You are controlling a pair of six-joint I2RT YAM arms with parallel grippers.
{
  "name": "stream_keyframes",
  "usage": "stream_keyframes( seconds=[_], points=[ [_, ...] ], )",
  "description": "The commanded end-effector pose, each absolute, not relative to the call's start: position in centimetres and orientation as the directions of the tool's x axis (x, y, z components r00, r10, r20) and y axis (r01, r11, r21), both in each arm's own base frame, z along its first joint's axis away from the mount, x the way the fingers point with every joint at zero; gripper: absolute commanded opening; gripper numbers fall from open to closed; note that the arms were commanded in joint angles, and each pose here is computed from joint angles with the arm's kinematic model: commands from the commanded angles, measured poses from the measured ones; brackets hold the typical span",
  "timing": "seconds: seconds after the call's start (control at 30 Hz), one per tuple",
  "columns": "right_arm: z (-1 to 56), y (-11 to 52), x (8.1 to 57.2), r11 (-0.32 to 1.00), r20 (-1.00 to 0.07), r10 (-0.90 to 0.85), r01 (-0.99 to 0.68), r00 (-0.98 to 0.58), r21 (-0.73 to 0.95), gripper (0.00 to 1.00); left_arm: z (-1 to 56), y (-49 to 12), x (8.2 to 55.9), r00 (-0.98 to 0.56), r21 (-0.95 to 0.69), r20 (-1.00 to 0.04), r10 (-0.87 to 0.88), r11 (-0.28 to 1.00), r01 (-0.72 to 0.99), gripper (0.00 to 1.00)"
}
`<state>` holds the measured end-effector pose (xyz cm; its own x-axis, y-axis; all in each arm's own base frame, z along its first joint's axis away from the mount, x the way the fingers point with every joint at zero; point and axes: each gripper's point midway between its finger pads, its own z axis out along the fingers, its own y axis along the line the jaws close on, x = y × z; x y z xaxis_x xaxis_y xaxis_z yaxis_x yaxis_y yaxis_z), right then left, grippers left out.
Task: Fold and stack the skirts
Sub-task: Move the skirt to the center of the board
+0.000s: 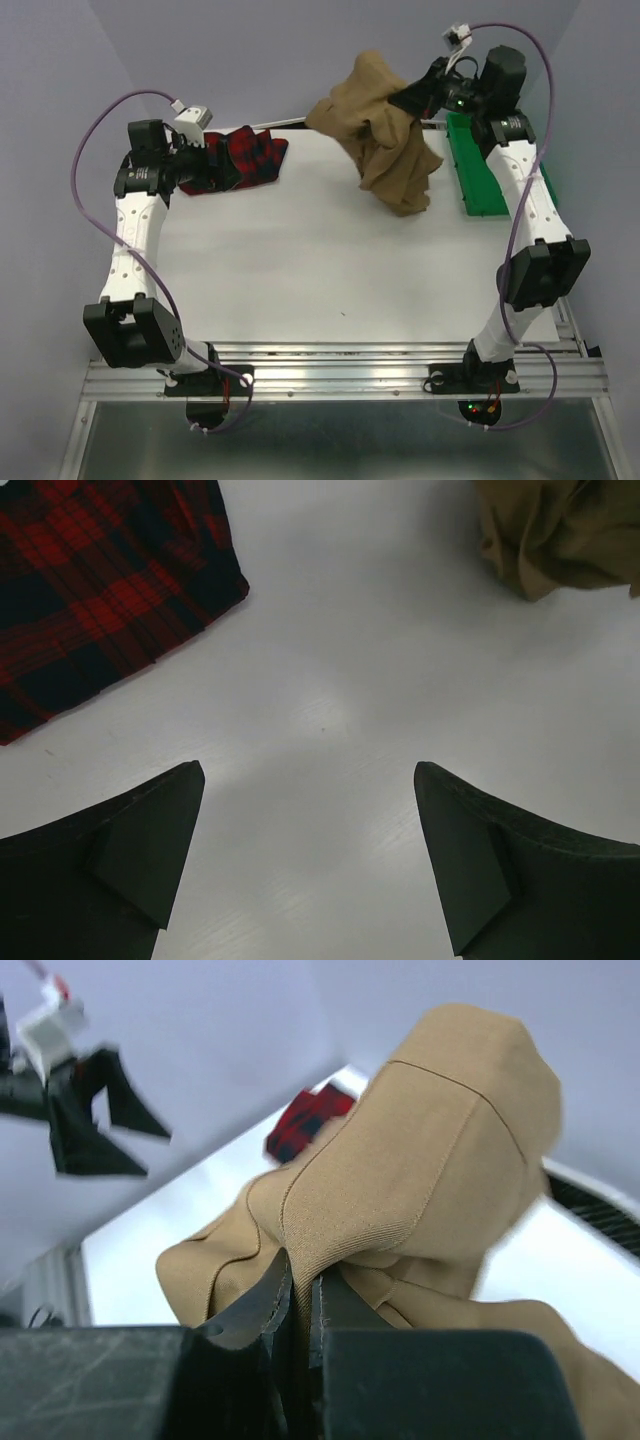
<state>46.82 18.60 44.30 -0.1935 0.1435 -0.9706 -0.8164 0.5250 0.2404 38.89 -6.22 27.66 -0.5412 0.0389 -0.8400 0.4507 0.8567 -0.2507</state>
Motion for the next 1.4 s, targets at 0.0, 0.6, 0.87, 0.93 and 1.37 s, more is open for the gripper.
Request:
stream_keyframes(
  seconds=[0.0,0.6,0.87,0.93,1.37],
  points=[
    [43.4,20.7,42.4,0.465,-0.988,0.07,-0.872,-0.138,0.155,0.01,29.0,-6.3,37.6,-0.461,-0.165,-0.88,0.111,0.84,0.517,0.99],
    [10.9,15.7,35.1,0.457,-0.694,-0.678,-0.878,-0.242,-0.14,0.09,15.3,-5.9,33.4,-0.462,0.073,-0.744,0.483,0.745,0.663,0.9],
    [20.3,15.5,42.8,0.63,-0.782,-0.597,-0.708,-0.181,-0.317,0.9,17.8,-13.3,35.7,-0.309,0.168,-0.804,0.509,0.692,0.702,0.89],
    [21.6,16.0,42.4,0.65,-0.802,-0.558,-0.712,-0.213,-0.263,0.9,17.7,-15.0,36.5,-0.332,0.132,-0.804,0.493,0.692,0.709,0.89],
    [18.3,20.4,33.2,0.667,-0.737,-0.205,-0.643,-0.644,0.377,0.79,14.9,-23.0,40.7,-0.486,-0.115,-0.746,0.456,0.63,0.768,0.8]
  ],
)
